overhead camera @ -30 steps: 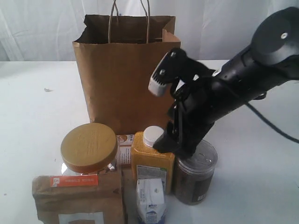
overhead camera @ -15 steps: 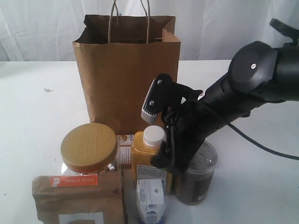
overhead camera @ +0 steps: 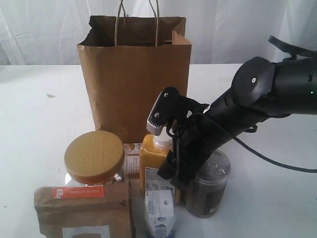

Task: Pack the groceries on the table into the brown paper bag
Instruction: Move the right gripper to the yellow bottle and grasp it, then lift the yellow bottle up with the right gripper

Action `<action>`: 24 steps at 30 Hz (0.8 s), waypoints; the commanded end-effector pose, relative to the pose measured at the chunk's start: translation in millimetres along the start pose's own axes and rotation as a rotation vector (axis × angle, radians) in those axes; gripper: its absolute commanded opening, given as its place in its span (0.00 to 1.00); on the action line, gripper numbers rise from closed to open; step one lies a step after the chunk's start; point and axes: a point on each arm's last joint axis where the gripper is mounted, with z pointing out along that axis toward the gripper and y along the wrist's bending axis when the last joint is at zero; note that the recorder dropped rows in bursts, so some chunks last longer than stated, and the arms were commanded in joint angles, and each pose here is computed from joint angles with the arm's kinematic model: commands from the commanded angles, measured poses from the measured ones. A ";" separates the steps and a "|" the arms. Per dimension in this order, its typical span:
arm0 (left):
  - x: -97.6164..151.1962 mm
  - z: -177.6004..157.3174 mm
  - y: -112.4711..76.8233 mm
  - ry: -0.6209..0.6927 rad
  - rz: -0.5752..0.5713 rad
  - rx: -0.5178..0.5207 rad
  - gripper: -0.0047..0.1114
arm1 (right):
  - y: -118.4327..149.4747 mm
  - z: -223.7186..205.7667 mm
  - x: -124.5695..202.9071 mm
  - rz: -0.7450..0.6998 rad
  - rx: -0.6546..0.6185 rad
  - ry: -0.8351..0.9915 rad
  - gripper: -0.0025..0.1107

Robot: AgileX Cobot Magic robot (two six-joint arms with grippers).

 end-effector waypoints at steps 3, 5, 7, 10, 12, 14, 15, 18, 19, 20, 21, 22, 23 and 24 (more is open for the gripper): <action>0.5 -0.1 -0.2 -0.002 -0.005 0.003 0.04 | -3.6 -1.8 -5.1 0.031 0.050 -0.056 0.24; 0.5 -0.1 -0.2 -0.002 -0.005 0.003 0.04 | -3.6 -7.5 -8.6 0.031 0.063 -0.078 0.17; 0.5 -0.1 -0.2 -0.002 -0.005 0.003 0.04 | -3.7 -14.1 -13.1 0.024 0.072 -0.098 0.11; 0.5 -0.1 -0.2 -0.002 -0.005 0.003 0.04 | -2.8 -28.6 -21.0 0.007 0.093 -0.137 0.04; 0.5 -0.1 -0.2 -0.002 -0.005 0.003 0.04 | -0.8 -41.3 -26.0 -0.001 0.111 -0.169 0.02; 0.5 -0.1 -0.2 -0.002 -0.005 0.003 0.04 | 1.8 -55.8 -30.3 0.001 0.137 -0.208 0.02; 0.5 -0.1 -0.2 -0.002 -0.005 0.003 0.04 | 3.6 -63.4 -32.0 0.002 0.150 -0.228 0.02; 0.5 -0.1 -0.2 -0.002 -0.005 0.003 0.04 | 9.9 -85.2 -36.1 0.015 0.178 -0.284 0.02; 0.5 -0.1 -0.2 -0.002 -0.005 0.003 0.04 | 12.4 -92.5 -37.0 0.025 0.184 -0.302 0.02; 0.5 -0.1 -0.2 -0.002 -0.005 0.003 0.04 | 16.7 -103.3 -38.1 0.036 0.188 -0.327 0.02; 0.5 -0.1 -0.2 -0.002 -0.005 0.003 0.04 | 20.6 -110.9 -38.3 0.039 0.185 -0.341 0.02; 0.5 -0.1 -0.2 -0.002 -0.005 0.003 0.04 | 26.0 -120.8 -38.3 0.039 0.181 -0.359 0.02; 0.5 -0.1 -0.2 -0.002 -0.005 0.003 0.04 | 31.8 -130.9 -37.8 0.036 0.175 -0.375 0.02; 0.5 -0.1 -0.2 -0.002 -0.005 0.003 0.04 | 37.6 -141.7 -37.3 0.032 0.176 -0.396 0.02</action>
